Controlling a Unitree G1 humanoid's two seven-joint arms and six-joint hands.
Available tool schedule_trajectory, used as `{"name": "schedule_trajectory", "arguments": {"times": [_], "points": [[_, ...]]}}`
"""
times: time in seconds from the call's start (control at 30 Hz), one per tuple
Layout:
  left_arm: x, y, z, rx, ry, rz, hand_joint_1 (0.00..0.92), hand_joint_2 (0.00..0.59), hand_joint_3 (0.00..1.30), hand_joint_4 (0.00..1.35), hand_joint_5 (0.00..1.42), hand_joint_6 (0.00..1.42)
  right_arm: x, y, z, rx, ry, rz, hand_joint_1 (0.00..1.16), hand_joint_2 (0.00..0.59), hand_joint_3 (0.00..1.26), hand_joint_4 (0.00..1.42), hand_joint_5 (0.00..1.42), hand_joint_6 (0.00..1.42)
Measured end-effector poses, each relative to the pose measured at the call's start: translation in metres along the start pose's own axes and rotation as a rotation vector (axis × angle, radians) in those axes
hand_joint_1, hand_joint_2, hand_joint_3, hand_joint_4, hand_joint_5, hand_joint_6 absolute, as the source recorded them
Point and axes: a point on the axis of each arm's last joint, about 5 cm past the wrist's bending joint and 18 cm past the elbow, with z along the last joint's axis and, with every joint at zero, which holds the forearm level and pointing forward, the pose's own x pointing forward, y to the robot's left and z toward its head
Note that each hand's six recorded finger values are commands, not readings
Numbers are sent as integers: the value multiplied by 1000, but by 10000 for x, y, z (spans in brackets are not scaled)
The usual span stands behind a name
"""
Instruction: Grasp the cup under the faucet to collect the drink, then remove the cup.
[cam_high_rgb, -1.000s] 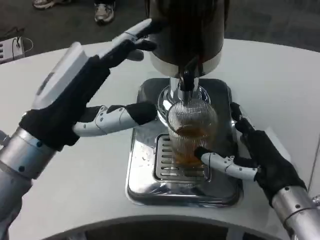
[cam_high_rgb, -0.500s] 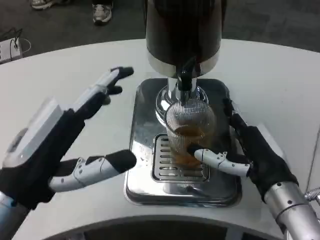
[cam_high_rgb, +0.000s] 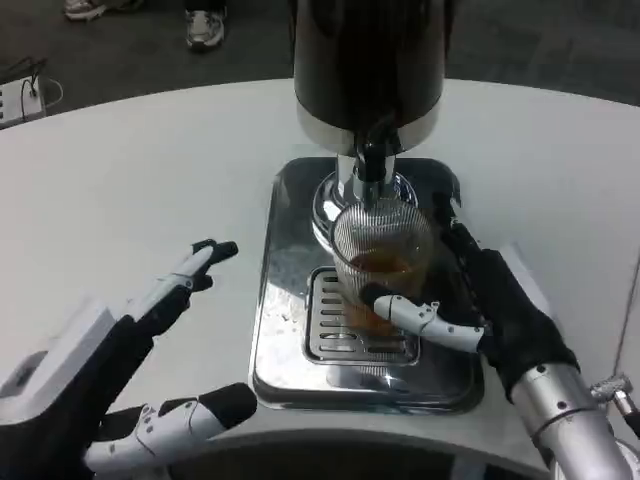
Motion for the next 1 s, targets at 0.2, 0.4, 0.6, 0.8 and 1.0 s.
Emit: {"name": "schedule_trajectory", "arguments": {"times": [0.2,0.4,0.6,0.8,1.0], "points": [[-46,-30,7,-12,30,-30,0,60,89,0,115,202,17,50,18,1,-36,-3,768,212,0,0,32,18],[-52,-31,51,-15,40,-51,0,60,89,0,113,203,17,80,50,-4,-89,-46,768,212,0,0,37,18],[-39,-47,90,-28,54,-84,0,61,89,0,113,203,22,127,43,7,-82,-59,768,212,0,0,38,18],[-33,-41,117,-31,69,-111,0,59,94,0,120,203,50,190,-4,15,-70,-55,789,199,0,0,28,2],[-29,-31,136,-29,79,-137,0,55,99,1,122,203,66,245,-79,48,-71,-78,797,197,0,0,28,1]]}}
